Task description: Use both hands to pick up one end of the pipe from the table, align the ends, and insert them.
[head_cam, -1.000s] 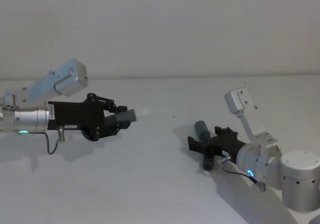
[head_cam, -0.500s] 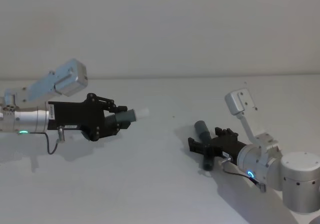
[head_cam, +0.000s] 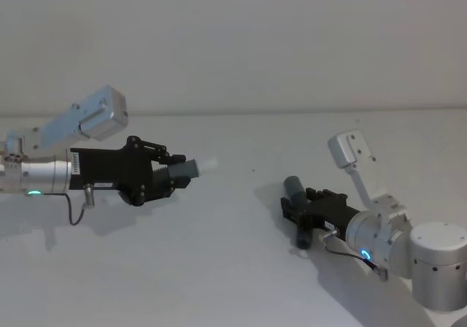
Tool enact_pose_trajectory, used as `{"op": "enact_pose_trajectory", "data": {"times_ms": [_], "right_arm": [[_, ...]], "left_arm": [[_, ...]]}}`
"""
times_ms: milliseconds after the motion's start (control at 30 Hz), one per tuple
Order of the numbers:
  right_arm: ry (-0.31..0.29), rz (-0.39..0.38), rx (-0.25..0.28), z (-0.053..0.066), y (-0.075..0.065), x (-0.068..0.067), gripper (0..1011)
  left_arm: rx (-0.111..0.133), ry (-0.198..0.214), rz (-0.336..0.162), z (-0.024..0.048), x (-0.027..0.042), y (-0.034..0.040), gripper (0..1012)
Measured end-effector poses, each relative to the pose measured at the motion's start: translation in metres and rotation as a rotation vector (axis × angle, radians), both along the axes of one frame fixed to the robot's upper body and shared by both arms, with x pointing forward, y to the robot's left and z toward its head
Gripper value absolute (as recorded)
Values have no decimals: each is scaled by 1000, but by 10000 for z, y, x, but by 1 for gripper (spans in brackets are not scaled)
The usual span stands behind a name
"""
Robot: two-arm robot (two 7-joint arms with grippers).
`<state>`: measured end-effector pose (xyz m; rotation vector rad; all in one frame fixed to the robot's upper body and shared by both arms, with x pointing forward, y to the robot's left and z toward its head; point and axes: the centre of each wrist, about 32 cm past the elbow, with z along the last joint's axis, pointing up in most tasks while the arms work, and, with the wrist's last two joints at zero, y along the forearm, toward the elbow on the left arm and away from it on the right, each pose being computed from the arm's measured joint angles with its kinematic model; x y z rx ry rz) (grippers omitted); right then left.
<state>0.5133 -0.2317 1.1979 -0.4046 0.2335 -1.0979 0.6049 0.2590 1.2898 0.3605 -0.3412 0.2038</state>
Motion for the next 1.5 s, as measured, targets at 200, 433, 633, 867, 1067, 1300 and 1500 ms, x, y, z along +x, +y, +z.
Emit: {"op": "enact_pose_trajectory", "data": {"times_ms": [200, 433, 633, 867, 1067, 1300, 1500], "right_arm": [[0, 0, 0, -1, -1, 0, 441], [-2, 1, 0, 0, -1, 0, 274], [-5, 4, -2, 2, -8, 1, 246], [-29, 48, -30, 24, -72, 19, 238], [-62, 102, -63, 56, -141, 39, 234], [-128, 198, -114, 121, -262, 70, 225], [-181, 270, -154, 183, -354, 95, 225]], "left_arm": [[0, 0, 0, 0, 0, 0, 339], [0, 0, 0, 0, 0, 0, 339], [0, 0, 0, 0, 0, 0, 339], [0, 0, 0, 0, 0, 0, 339], [0, 0, 0, 0, 0, 0, 339], [0, 0, 0, 0, 0, 0, 339], [0, 0, 0, 0, 0, 0, 339]]}}
